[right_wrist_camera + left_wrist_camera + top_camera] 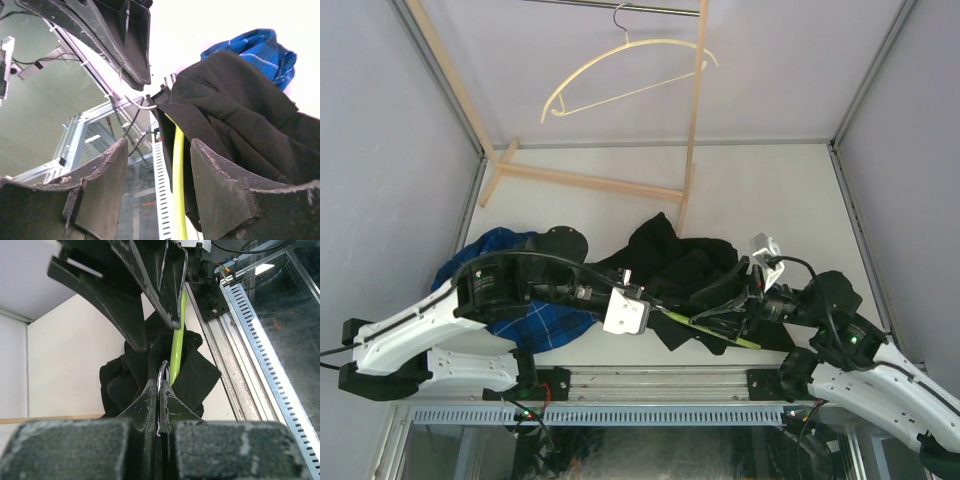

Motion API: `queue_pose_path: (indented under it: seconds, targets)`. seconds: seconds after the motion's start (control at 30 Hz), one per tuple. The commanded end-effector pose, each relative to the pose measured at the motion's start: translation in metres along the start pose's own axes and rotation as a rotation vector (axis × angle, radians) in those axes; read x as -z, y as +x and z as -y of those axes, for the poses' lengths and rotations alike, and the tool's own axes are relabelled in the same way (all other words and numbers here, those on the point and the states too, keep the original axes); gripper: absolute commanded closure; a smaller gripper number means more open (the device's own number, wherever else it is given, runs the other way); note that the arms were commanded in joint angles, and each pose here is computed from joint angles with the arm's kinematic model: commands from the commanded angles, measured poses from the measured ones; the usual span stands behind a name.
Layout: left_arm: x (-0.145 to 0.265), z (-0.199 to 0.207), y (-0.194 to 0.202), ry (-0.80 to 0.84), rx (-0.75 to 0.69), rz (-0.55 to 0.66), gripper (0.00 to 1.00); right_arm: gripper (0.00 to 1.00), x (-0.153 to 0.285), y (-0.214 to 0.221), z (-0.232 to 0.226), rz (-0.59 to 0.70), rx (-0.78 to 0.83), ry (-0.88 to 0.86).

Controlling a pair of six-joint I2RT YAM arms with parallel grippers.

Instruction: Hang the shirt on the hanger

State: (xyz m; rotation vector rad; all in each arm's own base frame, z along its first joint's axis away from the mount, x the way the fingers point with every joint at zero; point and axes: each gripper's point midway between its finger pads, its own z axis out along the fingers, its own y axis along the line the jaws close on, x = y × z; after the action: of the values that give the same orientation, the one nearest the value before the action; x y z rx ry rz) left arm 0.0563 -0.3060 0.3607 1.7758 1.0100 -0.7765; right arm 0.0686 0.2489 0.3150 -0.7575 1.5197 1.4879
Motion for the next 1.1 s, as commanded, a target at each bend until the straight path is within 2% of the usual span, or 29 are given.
queue_pose_path:
  seconds: [0.0, 0.07, 0.13, 0.3, 0.5, 0.73, 0.97, 1.07]
  targets:
    - [0.008, -0.009, -0.015, -0.051, -0.011, 0.047, 1.0, 0.51, 0.011, -0.005, 0.001, -0.032, 0.162, 0.03]
    - [0.009, -0.011, -0.014, -0.062, -0.011, 0.044, 1.0, 0.6, 0.014, 0.001, 0.006, -0.074, 0.216, 0.039]
    - [0.01, -0.012, -0.013, -0.074, -0.01, 0.04, 1.0, 0.63, 0.017, 0.009, 0.007, -0.112, 0.268, 0.022]
    - [0.01, -0.018, -0.008, -0.107, 0.001, 0.015, 1.0, 0.62, 0.021, 0.02, 0.003, -0.158, 0.463, -0.058]
    - [0.006, -0.019, -0.004, -0.113, 0.014, 0.001, 1.0, 0.62, 0.015, 0.017, 0.0, -0.134, 0.621, -0.078]
    - [0.006, -0.02, -0.007, -0.112, 0.014, 0.008, 1.0, 0.66, 0.004, 0.025, 0.023, -0.193, 0.681, 0.008]
    - [0.006, -0.017, -0.007, -0.096, 0.017, 0.011, 1.0, 0.67, 0.003, 0.015, 0.031, -0.156, 0.693, 0.075]
    - [0.007, -0.017, -0.007, -0.099, 0.014, 0.011, 1.0, 0.67, 0.001, 0.02, 0.034, -0.178, 0.682, 0.074]
